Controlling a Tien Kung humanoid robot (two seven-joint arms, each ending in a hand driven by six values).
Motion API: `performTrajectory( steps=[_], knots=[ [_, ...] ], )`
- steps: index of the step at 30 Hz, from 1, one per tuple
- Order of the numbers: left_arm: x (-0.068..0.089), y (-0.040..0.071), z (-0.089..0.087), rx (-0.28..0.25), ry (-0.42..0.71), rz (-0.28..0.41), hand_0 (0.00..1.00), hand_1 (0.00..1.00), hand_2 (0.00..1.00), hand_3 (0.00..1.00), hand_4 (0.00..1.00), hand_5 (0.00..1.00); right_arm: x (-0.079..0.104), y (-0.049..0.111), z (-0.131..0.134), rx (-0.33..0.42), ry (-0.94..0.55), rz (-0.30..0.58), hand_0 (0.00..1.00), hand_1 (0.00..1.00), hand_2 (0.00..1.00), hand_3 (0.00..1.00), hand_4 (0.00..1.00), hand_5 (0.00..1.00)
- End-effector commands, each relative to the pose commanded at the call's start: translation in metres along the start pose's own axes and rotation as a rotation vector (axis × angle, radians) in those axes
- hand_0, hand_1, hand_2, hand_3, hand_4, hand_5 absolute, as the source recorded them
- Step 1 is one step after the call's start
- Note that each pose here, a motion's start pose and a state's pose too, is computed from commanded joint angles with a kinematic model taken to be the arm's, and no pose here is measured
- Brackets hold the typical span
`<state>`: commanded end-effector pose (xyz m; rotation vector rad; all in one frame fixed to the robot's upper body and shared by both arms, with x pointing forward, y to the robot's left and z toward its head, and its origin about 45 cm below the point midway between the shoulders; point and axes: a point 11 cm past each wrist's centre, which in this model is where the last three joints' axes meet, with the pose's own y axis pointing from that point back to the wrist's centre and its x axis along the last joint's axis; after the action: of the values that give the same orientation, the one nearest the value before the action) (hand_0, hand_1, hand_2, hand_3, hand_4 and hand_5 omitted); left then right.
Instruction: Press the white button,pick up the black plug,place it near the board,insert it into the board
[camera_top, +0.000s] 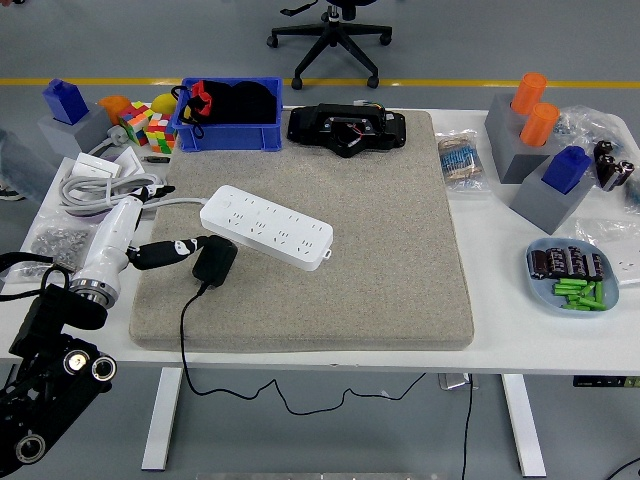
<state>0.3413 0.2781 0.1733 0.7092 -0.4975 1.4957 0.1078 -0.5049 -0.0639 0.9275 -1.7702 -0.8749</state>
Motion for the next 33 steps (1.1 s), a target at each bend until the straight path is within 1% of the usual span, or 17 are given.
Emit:
performTrajectory(
  steps=[1,2,7,8,13,14,20,21,23,25,27,30,33],
  knots=[
    [0.000,-0.001,0.002,-0.008,0.001,0.003,0.895,0.851,0.811,0.820,0.811,0.087,0.000,0.000,0.000,0.000,0.000,-0.001,0.630,0.605,0.606,0.588,0.661,0.405],
    [0.000,-0.001,0.003,-0.012,0.001,0.005,0.502,0.515,0.526,0.797,0.327,0.002,0.000,0.000,0.000,0.000,0.000,-0.001,0.631,0.604,0.603,0.587,0.661,0.406],
    [0.001,-0.011,0.019,-0.052,-0.026,0.012,0.502,0.515,0.526,0.797,0.327,0.002,-0.001,0.000,-0.001,0.001,0.000,-0.003,0.631,0.604,0.603,0.587,0.661,0.406],
    [0.001,-0.013,0.021,-0.053,-0.030,0.003,0.151,0.193,0.244,0.763,0.002,0.002,-0.001,0.000,0.000,-0.001,0.000,-0.002,0.631,0.604,0.603,0.587,0.661,0.406],
    [-0.003,-0.021,0.030,-0.060,-0.083,-0.044,0.151,0.193,0.244,0.763,0.002,0.002,0.000,0.000,0.002,-0.006,0.000,0.000,0.630,0.604,0.603,0.586,0.660,0.405],
    [-0.004,-0.022,0.031,-0.060,-0.091,-0.050,0.066,0.098,0.148,0.724,0.002,0.002,0.000,0.000,0.002,-0.007,0.000,0.000,0.630,0.604,0.603,0.586,0.659,0.404],
    [-0.004,-0.035,0.039,-0.072,-0.175,-0.090,0.066,0.098,0.148,0.724,0.002,0.002,0.001,0.000,0.004,-0.010,0.000,0.003,0.630,0.604,0.603,0.586,0.659,0.404],
    [-0.003,-0.037,0.040,-0.074,-0.193,-0.093,0.047,0.055,0.105,0.686,0.002,0.002,0.002,0.000,0.003,-0.010,0.001,0.003,0.630,0.603,0.602,0.586,0.658,0.403],
    [-0.003,-0.043,0.041,-0.071,-0.227,-0.105,0.047,0.055,0.105,0.686,0.002,0.002,0.002,0.000,0.003,-0.009,0.000,0.003,0.630,0.603,0.602,0.586,0.658,0.403],
    [-0.003,-0.050,0.039,-0.049,-0.273,-0.130,0.047,0.055,0.105,0.686,0.002,0.002,0.002,0.000,0.002,-0.009,-0.002,0.004,0.630,0.603,0.602,0.586,0.658,0.403],
    [-0.006,-0.056,0.035,-0.013,-0.322,-0.165,0.059,0.054,0.100,0.681,0.002,0.002,0.003,0.000,0.001,-0.007,-0.004,0.004,0.631,0.603,0.602,0.586,0.658,0.404],
    [-0.008,-0.064,0.032,0.013,-0.369,-0.195,0.059,0.054,0.100,0.681,0.002,0.002,0.003,0.000,0.000,-0.004,-0.005,0.003,0.631,0.603,0.602,0.586,0.658,0.404],
    [-0.013,-0.069,0.028,0.034,-0.414,-0.221,0.060,0.054,0.098,0.686,0.002,0.002,0.002,0.000,-0.001,-0.004,-0.005,0.003,0.631,0.603,0.602,0.586,0.657,0.403]
  ],
)
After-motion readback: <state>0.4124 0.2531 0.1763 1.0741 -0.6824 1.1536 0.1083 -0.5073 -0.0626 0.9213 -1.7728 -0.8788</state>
